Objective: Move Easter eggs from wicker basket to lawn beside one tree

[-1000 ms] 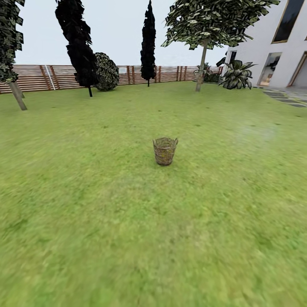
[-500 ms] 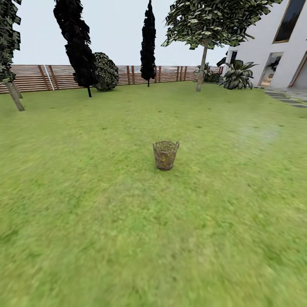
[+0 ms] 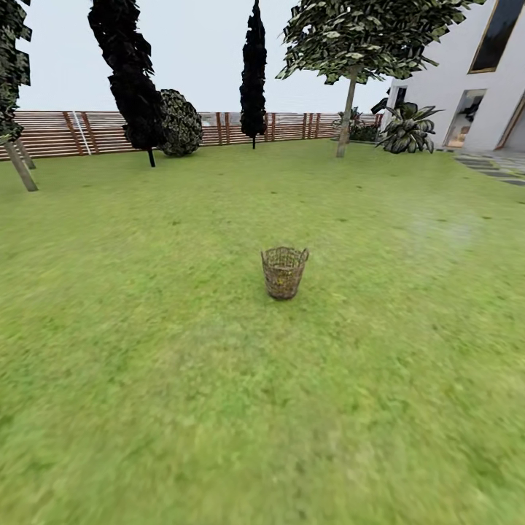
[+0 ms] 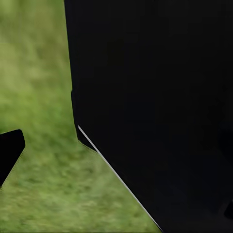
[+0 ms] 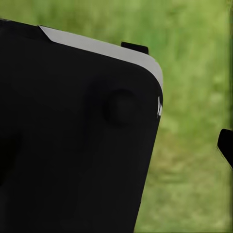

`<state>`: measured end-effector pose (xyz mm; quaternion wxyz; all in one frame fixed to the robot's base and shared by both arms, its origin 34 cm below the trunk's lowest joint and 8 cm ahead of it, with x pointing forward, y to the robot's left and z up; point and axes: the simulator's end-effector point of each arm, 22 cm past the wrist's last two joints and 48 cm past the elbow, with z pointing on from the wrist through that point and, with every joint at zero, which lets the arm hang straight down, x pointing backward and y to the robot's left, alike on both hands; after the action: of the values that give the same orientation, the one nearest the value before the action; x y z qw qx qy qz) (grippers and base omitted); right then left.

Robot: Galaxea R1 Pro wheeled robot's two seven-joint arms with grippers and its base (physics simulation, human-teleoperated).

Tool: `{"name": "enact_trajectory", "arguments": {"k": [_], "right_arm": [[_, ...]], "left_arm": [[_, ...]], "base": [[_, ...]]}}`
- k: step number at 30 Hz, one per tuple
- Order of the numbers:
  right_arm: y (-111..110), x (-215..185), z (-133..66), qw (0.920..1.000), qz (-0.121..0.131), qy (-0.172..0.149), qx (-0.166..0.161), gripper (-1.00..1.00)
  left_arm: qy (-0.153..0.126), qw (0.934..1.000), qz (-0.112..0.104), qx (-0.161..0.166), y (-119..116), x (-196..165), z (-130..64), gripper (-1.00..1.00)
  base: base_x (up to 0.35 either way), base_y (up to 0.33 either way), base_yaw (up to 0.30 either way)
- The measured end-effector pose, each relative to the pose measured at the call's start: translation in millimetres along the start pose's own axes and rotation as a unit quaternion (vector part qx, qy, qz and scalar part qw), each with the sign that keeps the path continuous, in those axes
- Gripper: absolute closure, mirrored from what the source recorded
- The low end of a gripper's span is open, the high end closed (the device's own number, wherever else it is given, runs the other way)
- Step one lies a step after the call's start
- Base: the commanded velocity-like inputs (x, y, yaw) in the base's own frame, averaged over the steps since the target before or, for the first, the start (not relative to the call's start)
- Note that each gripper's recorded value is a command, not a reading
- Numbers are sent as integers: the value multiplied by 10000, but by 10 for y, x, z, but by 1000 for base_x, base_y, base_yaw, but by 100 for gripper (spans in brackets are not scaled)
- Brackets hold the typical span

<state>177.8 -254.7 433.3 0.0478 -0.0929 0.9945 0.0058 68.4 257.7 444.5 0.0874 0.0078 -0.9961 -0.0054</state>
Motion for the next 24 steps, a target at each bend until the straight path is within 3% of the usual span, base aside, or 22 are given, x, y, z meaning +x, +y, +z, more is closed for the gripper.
{"name": "enact_trajectory", "arguments": {"k": [24], "right_arm": [[0, 11, -1, 10000, 15, 11, 2, -100]], "left_arm": [[0, 10000, 0, 0, 0, 0, 0, -100]], "base": [[315, 0, 0]]}}
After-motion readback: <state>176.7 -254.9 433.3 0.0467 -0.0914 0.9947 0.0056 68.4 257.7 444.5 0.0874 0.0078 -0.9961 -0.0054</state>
